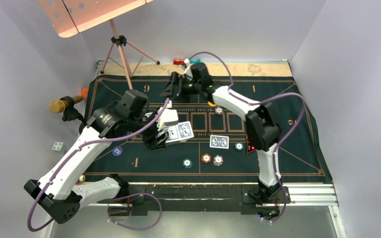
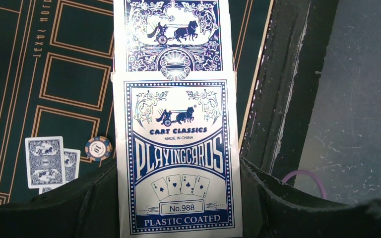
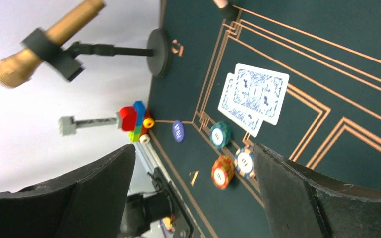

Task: Distribute texas hold em gaming equipment

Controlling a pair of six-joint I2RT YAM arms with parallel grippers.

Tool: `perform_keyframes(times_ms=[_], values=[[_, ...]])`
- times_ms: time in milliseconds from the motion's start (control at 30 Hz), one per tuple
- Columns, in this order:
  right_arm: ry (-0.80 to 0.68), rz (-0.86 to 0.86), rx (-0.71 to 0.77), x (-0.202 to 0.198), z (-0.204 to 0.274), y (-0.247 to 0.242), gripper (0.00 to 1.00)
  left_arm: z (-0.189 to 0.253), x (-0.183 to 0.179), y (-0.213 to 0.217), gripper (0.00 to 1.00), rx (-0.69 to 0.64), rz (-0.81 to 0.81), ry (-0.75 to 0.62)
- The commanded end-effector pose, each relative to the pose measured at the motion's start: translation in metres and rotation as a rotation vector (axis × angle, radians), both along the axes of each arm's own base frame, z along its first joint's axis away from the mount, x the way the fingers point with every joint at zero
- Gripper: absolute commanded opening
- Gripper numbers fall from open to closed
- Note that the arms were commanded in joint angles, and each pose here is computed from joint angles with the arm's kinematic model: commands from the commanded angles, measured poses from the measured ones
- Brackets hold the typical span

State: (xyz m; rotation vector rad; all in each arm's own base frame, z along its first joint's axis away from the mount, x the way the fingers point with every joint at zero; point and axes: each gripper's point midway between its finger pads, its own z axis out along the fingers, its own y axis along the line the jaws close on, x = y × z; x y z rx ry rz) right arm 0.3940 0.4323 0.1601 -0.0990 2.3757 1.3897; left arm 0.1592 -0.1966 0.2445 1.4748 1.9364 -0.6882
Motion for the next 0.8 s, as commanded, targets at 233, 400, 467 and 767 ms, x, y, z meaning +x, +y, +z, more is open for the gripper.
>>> perform_keyframes(times_ms=[233, 400, 467, 767], values=[[-0.075, 0.116, 0.253, -0.087, 0.106, -0.083, 0.98, 0.007, -0.002, -0.007, 0.0, -0.053, -0.018, -0.005], [-0.065, 0.185, 0.345, -0.124, 0.125, -0.098, 0.99, 0.006, 0.004, -0.007, 0.0, -0.054, -0.004, -0.023], [-0.085, 0.2, 0.368, -0.136, 0.132, -0.103, 0.99, 0.007, 0.006, -0.009, 0.0, -0.059, -0.002, -0.024], [-0.101, 0.285, 0.389, -0.183, 0.134, -0.104, 0.99, 0.01, 0.011, -0.013, 0.0, -0.065, 0.001, -0.03]])
